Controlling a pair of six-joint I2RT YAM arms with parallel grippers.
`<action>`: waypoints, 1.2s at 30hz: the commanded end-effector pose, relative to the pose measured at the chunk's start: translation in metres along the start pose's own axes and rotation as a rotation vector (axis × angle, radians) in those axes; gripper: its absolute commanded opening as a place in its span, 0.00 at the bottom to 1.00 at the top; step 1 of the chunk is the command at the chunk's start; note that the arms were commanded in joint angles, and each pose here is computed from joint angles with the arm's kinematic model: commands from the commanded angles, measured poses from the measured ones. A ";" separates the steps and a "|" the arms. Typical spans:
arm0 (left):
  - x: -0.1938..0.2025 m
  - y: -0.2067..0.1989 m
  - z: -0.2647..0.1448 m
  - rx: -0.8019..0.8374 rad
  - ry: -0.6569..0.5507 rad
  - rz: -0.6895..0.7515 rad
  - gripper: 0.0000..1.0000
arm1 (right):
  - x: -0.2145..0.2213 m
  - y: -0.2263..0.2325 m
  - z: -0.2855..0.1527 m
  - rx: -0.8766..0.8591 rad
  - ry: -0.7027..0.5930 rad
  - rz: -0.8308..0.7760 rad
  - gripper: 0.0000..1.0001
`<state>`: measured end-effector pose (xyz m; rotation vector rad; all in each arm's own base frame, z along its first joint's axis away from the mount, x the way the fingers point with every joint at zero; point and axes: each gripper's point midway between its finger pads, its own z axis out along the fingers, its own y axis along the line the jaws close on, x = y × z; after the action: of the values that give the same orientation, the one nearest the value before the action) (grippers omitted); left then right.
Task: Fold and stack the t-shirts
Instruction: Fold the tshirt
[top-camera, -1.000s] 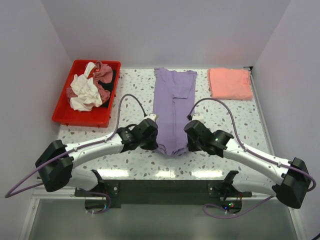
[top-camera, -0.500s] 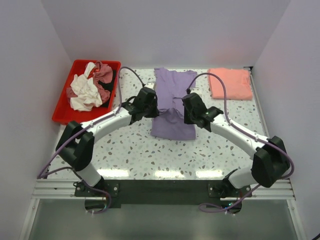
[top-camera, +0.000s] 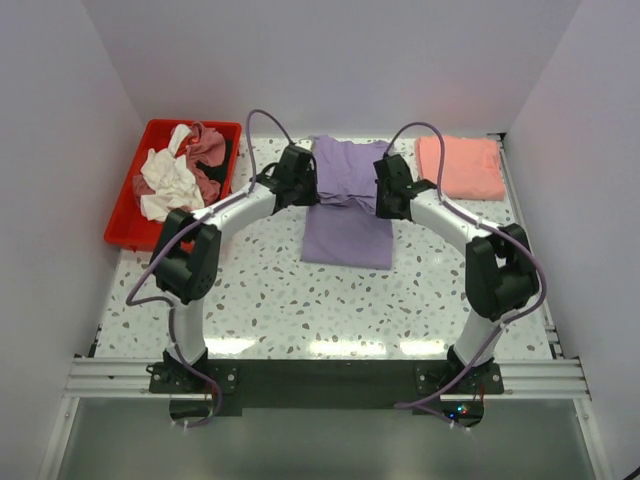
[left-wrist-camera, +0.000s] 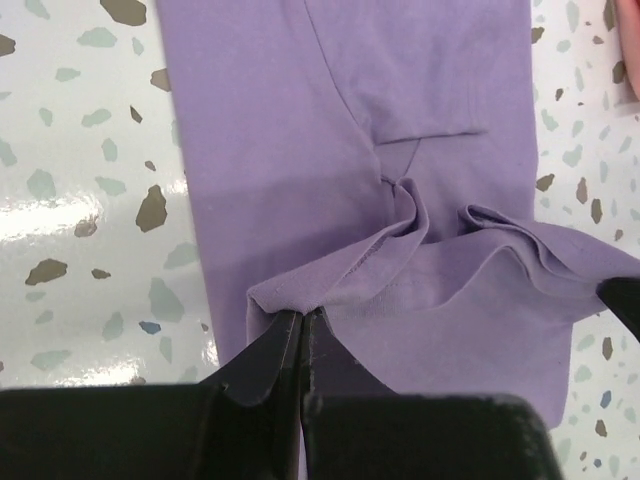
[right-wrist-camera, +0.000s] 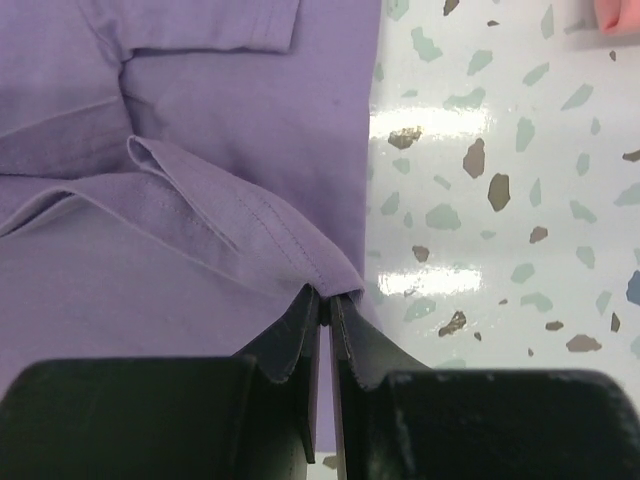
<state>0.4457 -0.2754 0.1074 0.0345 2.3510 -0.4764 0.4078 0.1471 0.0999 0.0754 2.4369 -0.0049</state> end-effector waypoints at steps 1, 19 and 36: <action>-0.019 0.001 0.008 0.020 -0.021 0.038 0.00 | -0.029 0.006 0.007 -0.019 -0.057 -0.007 0.08; -0.023 0.042 0.051 -0.065 0.025 0.002 0.00 | -0.036 0.014 0.062 -0.087 -0.023 0.012 0.10; -0.050 0.018 -0.010 0.032 -0.052 0.032 1.00 | -0.071 0.008 0.010 -0.116 -0.065 0.028 0.99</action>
<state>0.4868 -0.2531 0.0822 0.0738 2.4090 -0.4167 0.4817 0.1467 0.0944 0.0733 2.4265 0.0514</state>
